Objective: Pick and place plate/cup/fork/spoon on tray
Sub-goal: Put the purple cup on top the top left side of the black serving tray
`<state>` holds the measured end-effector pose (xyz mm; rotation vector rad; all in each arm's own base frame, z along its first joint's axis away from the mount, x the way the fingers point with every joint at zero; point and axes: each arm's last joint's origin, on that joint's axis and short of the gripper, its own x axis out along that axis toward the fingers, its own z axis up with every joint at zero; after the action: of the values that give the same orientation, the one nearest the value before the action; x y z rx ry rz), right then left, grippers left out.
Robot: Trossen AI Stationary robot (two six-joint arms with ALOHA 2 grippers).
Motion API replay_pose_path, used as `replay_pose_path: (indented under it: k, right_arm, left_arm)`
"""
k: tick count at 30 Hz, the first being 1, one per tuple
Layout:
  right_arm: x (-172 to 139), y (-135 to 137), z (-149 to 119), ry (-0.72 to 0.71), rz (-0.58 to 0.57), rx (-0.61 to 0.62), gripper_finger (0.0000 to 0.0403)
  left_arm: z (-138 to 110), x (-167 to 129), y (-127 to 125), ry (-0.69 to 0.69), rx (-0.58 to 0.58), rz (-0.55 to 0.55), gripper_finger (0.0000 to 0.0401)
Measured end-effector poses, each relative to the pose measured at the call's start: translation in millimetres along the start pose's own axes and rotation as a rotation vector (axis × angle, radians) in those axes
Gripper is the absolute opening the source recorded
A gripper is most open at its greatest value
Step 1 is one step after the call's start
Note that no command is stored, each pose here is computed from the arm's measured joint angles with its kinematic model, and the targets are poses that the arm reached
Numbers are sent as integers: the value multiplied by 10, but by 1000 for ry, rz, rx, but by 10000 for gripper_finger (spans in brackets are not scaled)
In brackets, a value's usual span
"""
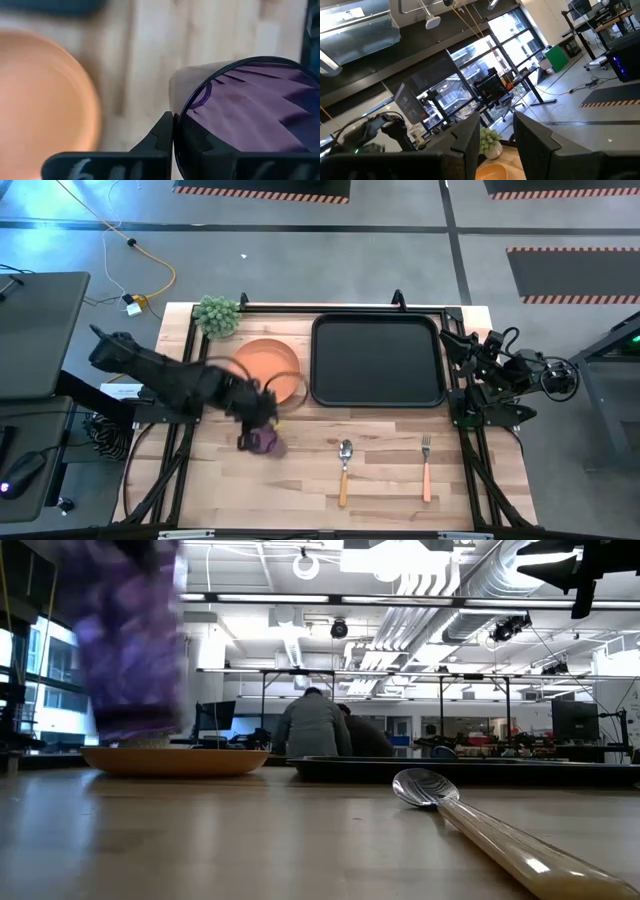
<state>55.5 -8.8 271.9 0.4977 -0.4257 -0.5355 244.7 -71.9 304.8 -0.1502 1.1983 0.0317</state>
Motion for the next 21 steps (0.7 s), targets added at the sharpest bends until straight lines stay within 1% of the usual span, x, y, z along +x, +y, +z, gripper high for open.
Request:
replay_pose_path:
  k: [4, 8, 12, 17, 19, 21]
  right_arm:
    - [0, 0, 0, 0, 0, 0, 110]
    - [0, 0, 0, 0, 0, 0, 110]
    - [0, 0, 0, 0, 0, 27, 110]
    - [0, -2, 1, -2, -7, 30, 110]
    - [0, -6, 2, -7, -21, 48, 110]
    - [0, -10, 3, -12, -35, 62, 110]
  left_arm:
    - [220, -159, 317, -90, 11, 75, 2]
    - [401, -321, 666, -191, 31, 205, 2]
    - [611, -480, 1027, -359, 63, 327, 2]
    - [749, -650, 1399, -508, 77, 446, 2]
    - [797, -664, 1516, -542, 87, 487, 2]
    - [841, -657, 1628, -568, 103, 502, 1]
